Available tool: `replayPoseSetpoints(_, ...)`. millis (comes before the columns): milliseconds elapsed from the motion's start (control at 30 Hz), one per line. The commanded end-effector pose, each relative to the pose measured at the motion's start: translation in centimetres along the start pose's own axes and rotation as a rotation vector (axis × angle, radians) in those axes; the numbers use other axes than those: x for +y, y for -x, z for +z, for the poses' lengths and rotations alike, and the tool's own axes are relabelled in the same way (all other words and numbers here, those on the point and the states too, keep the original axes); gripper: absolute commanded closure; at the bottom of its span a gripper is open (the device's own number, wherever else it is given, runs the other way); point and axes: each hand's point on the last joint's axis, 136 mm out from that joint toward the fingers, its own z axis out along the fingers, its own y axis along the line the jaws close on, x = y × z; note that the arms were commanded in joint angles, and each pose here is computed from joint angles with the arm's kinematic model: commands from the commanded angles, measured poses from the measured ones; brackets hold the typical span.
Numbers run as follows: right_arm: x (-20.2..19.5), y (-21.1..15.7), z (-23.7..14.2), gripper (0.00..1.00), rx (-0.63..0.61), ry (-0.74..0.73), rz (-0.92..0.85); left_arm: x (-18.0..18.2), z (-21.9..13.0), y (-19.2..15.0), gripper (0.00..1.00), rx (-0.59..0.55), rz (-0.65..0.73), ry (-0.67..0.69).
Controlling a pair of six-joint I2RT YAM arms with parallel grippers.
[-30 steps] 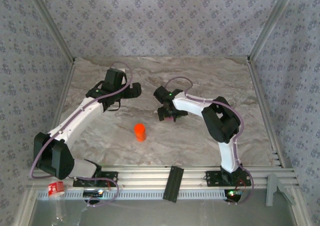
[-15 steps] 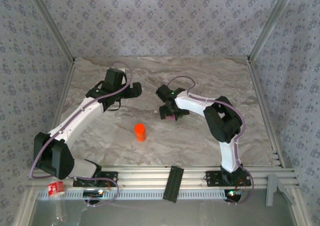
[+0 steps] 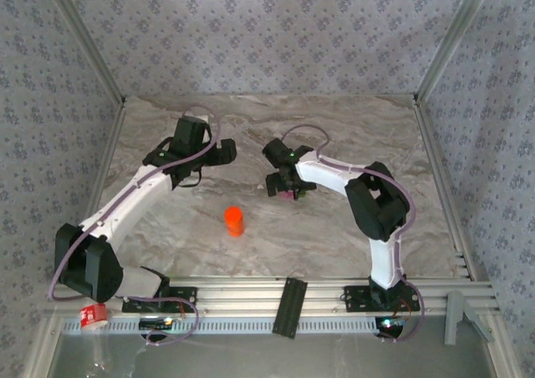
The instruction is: Sort the pills into containers
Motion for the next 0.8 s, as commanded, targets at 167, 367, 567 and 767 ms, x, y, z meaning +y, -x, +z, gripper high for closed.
replayPoseSetpoints(167,2.2,3.0,-7.9,0.0,-0.181,0.096,-0.069,2.6,-3.3,2.6,0.0,-0.142,-0.13,0.059)
replayPoseSetpoints(367,4.6,3.3,-11.5,0.0,-0.242,0.172,-0.137,6.3,-5.2,2.6,0.0,-0.212,-0.241,0.191)
replayPoseSetpoints(567,8.8,2.0,-16.0,0.0,-0.271,0.317,-0.263,9.1,-5.9,1.2,0.0,-0.185,-0.275,0.312)
replayPoseSetpoints(767,12.5,-0.8,-18.7,0.02,-0.24,0.41,-0.383,11.2,-6.5,0.0,0.0,-0.212,-0.354,0.388)
